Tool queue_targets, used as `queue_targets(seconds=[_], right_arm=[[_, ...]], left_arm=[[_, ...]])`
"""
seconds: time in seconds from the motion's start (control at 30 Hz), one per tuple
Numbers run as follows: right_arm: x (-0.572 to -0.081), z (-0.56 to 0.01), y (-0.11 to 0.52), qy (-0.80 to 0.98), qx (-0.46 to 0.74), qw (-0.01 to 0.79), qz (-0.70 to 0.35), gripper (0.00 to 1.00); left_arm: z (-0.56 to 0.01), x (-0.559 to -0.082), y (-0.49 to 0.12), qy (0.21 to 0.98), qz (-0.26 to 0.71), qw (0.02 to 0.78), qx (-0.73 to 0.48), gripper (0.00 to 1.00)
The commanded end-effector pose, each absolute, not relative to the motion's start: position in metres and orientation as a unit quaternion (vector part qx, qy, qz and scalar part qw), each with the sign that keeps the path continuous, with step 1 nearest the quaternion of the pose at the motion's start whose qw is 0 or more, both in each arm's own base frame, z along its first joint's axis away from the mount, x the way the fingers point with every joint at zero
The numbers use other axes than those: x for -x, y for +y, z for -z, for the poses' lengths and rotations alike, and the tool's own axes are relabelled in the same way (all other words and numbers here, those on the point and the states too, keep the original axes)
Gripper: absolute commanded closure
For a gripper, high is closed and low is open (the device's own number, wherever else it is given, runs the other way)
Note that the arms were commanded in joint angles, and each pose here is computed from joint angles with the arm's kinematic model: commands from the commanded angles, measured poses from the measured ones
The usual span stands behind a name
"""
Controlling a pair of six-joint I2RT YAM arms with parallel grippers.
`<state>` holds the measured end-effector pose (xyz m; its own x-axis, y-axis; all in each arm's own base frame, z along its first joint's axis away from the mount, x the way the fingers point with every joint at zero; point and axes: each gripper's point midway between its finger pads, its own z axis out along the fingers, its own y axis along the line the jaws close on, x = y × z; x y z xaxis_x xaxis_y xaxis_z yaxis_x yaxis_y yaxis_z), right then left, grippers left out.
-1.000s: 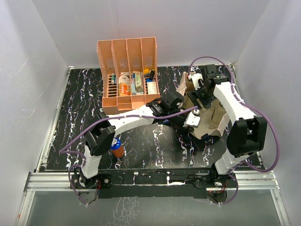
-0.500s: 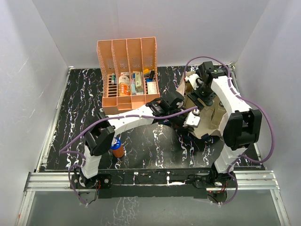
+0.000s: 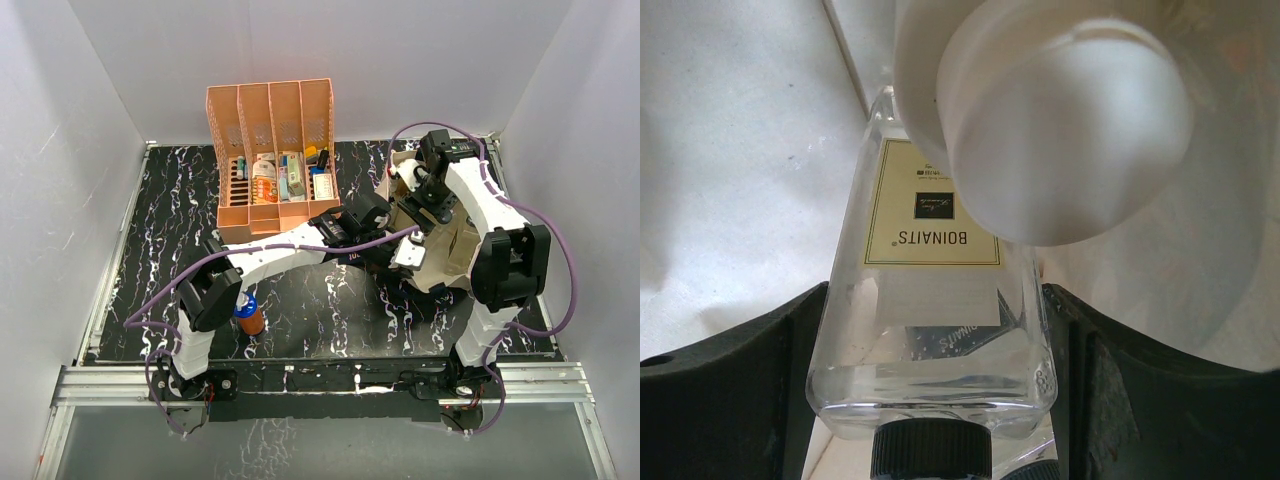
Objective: Place the personal care products into the canvas bag
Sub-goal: Adjust the care product in the canvas bag.
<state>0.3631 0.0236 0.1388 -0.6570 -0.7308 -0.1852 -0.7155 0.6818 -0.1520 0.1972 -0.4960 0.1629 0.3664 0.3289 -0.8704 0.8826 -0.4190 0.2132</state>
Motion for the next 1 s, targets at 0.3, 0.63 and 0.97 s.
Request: queue_targets(seconds=[0.3, 0.63, 0.97], right_arm=[[-0.396, -0.147, 0.030, 0.904, 0.387, 0.175, 0.046, 0.59], [-0.406, -0.149, 0.033, 0.897, 0.386, 0.211, 0.053, 0.42], [-0.409, -0.153, 0.030, 0.894, 0.384, 0.220, 0.063, 0.27]], left_arm=[[-0.194, -0.183, -0.495, 0.376, 0.407, 0.368, -0.747, 1.00], [-0.195, -0.183, -0.495, 0.376, 0.406, 0.368, -0.747, 1.00], [-0.194, -0.184, -0.494, 0.377, 0.404, 0.368, -0.748, 1.00]])
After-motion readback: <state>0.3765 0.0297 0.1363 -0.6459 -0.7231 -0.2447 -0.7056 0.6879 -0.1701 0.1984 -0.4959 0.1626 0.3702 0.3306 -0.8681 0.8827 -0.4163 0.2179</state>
